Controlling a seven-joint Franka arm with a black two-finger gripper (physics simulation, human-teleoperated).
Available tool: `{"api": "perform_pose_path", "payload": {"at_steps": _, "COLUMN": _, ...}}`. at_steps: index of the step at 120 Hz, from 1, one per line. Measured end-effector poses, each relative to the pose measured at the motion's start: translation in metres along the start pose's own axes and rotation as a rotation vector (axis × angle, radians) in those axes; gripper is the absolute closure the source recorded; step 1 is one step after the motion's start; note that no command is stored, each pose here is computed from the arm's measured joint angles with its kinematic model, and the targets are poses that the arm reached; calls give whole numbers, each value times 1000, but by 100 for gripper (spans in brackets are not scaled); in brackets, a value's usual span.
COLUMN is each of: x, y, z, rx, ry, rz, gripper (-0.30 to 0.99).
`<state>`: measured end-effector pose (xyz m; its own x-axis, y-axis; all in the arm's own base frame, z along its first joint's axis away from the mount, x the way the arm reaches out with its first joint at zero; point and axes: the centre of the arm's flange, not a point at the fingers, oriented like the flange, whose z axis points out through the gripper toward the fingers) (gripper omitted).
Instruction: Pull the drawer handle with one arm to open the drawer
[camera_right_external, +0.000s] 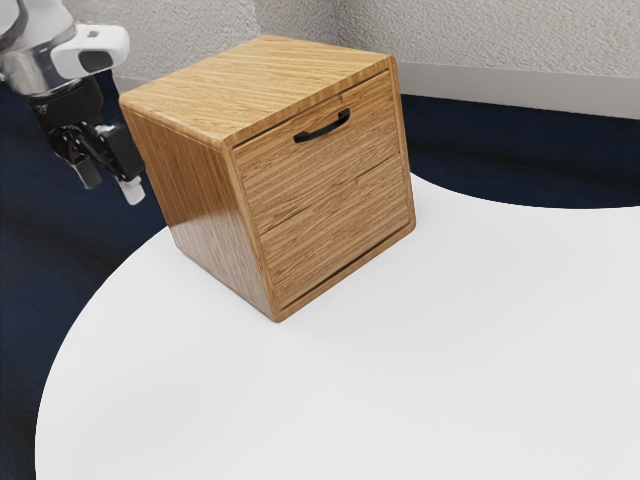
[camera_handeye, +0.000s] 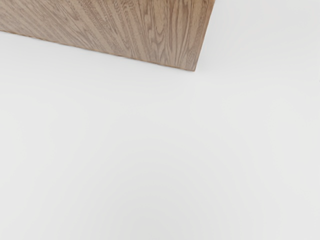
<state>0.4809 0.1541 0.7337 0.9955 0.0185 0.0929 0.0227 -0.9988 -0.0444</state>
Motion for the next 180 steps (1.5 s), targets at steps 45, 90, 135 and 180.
{"api": "perform_pose_path", "payload": {"at_steps": 45, "x": 94, "y": 147, "z": 30, "rx": -21, "ry": 169, "rz": 491, "gripper": 0}}
{"api": "perform_pose_path", "payload": {"at_steps": 90, "x": 156, "y": 142, "z": 57, "rx": 35, "ry": 109, "rz": 582, "gripper": 0}}
{"api": "perform_pose_path", "payload": {"at_steps": 135, "x": 155, "y": 155, "z": 62, "rx": 7, "ry": 82, "rz": 662, "gripper": 0}}
{"api": "perform_pose_path", "payload": {"at_steps": 180, "x": 142, "y": 134, "z": 65, "rx": 8, "ry": 1, "rz": 665, "gripper": 0}}
